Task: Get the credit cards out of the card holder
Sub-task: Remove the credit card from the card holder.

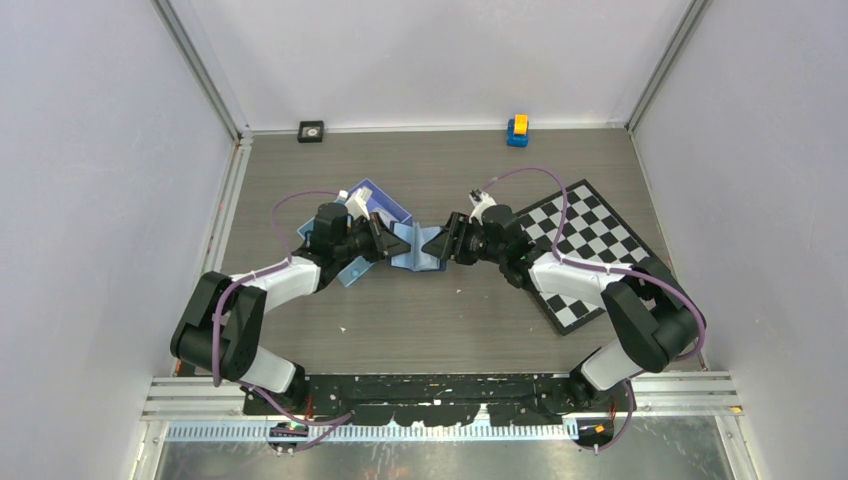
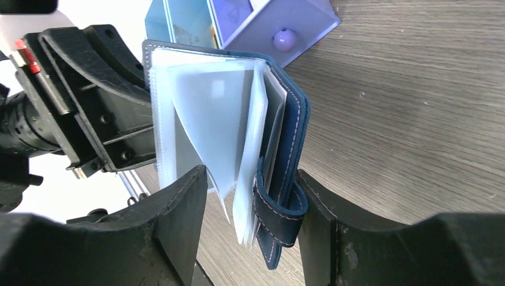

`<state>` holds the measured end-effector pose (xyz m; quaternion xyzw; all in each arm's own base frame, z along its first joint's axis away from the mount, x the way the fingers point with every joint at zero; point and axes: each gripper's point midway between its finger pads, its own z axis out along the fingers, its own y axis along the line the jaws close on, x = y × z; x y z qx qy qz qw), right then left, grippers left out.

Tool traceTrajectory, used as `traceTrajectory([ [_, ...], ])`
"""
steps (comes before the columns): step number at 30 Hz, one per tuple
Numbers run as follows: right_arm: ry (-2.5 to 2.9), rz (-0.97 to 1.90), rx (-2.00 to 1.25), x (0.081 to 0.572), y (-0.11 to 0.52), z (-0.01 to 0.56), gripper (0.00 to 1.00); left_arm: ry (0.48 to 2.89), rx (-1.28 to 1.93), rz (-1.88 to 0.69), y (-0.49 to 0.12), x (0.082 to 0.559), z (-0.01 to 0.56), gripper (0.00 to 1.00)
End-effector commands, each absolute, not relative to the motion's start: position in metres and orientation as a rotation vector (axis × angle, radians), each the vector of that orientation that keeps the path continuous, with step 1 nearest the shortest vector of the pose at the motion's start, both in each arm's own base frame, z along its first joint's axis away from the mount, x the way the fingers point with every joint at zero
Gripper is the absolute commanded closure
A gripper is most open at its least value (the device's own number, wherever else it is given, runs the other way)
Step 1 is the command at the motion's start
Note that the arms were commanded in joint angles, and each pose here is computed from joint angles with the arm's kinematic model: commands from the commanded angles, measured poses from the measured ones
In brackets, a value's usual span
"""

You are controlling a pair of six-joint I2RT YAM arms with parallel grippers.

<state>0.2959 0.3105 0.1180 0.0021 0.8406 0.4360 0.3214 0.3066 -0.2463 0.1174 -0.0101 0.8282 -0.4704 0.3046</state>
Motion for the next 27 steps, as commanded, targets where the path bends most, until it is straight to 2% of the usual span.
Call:
traceTrajectory([
  [1,2.083,1.249,-0.04,0.296,0.32,0.152,0.41,2.097,0.044,-1.253,-0.252,0.314,0.149,1.0],
  [8,2.068,1.276,-0.057,0.294,0.323,0.156,0.38,2.096,0.047,-1.25,-0.252,0.315,0.15,1.0],
  [27,2.043,1.31,-0.081,0.29,0.327,0.162,0.39,2.1,0.051,-1.266,-0.254,0.314,0.149,1.0],
])
